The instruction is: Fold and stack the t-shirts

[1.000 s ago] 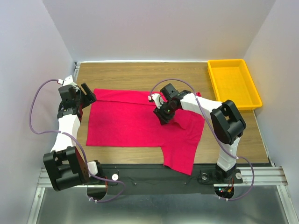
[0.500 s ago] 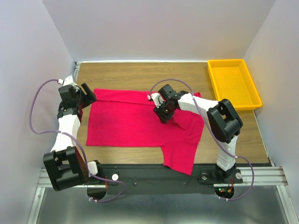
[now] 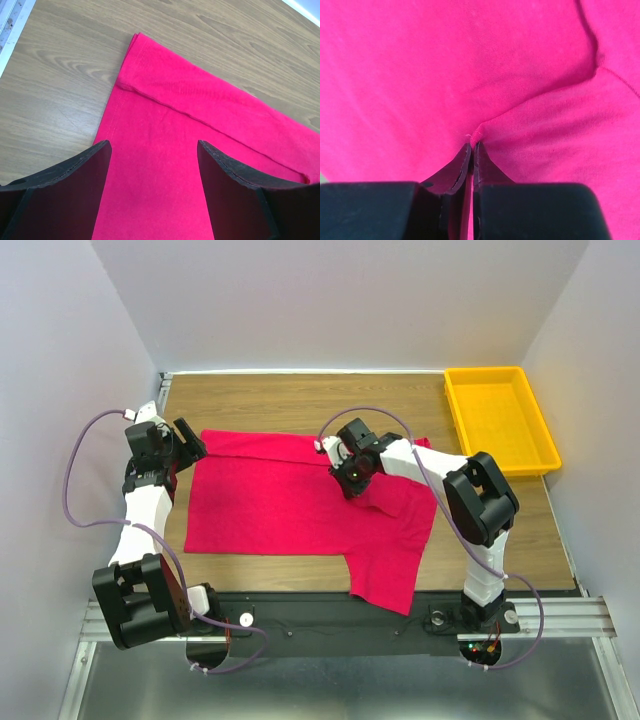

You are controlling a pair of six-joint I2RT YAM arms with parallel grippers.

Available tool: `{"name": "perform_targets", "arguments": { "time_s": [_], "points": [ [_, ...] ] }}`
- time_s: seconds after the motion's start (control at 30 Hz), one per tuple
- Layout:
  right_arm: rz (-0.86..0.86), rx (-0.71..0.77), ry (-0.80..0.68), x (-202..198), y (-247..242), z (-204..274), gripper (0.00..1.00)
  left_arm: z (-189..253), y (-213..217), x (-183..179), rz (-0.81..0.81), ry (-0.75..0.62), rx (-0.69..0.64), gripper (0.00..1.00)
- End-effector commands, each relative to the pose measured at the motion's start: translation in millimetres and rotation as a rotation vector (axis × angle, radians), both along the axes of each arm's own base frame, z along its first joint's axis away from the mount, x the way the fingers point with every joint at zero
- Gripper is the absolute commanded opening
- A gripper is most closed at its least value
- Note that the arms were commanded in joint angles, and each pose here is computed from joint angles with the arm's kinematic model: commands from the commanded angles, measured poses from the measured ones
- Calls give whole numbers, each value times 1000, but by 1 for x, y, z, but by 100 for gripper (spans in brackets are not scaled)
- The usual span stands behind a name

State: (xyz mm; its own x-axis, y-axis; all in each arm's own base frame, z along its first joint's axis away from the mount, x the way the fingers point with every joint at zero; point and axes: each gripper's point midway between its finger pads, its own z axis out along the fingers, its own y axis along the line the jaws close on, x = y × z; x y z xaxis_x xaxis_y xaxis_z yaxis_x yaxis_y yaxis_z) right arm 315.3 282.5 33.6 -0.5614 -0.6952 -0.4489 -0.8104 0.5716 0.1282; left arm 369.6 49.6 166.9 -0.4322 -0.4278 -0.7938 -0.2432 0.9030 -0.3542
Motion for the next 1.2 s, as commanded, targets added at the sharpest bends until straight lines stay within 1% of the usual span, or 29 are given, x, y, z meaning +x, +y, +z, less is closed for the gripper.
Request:
{"name": "perform_targets", "arguments": {
  "time_s": [0.0,0.23,0.27,0.3,0.33,0.43,0.47,0.53,0.57,0.63,0.67,0.77,0.87,0.9,0.97,1.0,1.07,1.1,1.17],
  "points": [
    [16,99,-28,6,27,30,4,8,1,3,-5,-44,10,81],
    [20,130,23,2,40,27,5,8,2,3,-1,-42,12,81],
    [20,131,25,3,40,27,8,8,2,3,-1,-42,12,81],
    [22,132,27,2,41,27,12,8,1,3,-4,-42,13,81],
    [25,134,29,2,42,28,20,7,1,3,-4,-41,12,81],
    [43,143,32,-1,42,31,31,7,2,3,-1,-41,13,81],
    [48,151,27,-1,42,34,33,7,2,3,-1,-41,13,81],
    [67,154,25,-4,41,38,34,8,2,3,-3,-42,13,81],
    [74,160,11,-5,40,44,37,8,2,3,-3,-41,12,81],
    [93,155,-8,-7,37,49,38,8,2,3,-1,-41,13,81],
    [95,166,-31,-6,35,60,41,8,2,3,-1,-42,13,81],
    [91,171,-61,-1,22,70,41,8,2,3,-4,-42,15,81],
    [-43,182,-81,29,-16,80,40,9,2,3,-2,-45,15,81],
    [-141,187,-91,52,-46,83,40,9,2,3,-1,-45,14,81],
    [-247,190,-112,73,-79,87,40,9,2,3,-2,-44,12,81],
    [-349,192,-142,94,-110,89,40,9,1,4,-6,-45,10,81],
    [-481,168,-188,117,-157,90,42,7,0,4,-9,-41,4,81],
    [-519,171,-219,128,-169,94,43,8,0,5,-11,-44,3,81],
    [-596,150,-228,144,-200,87,45,7,0,6,-12,-44,1,81]
  ]
}}
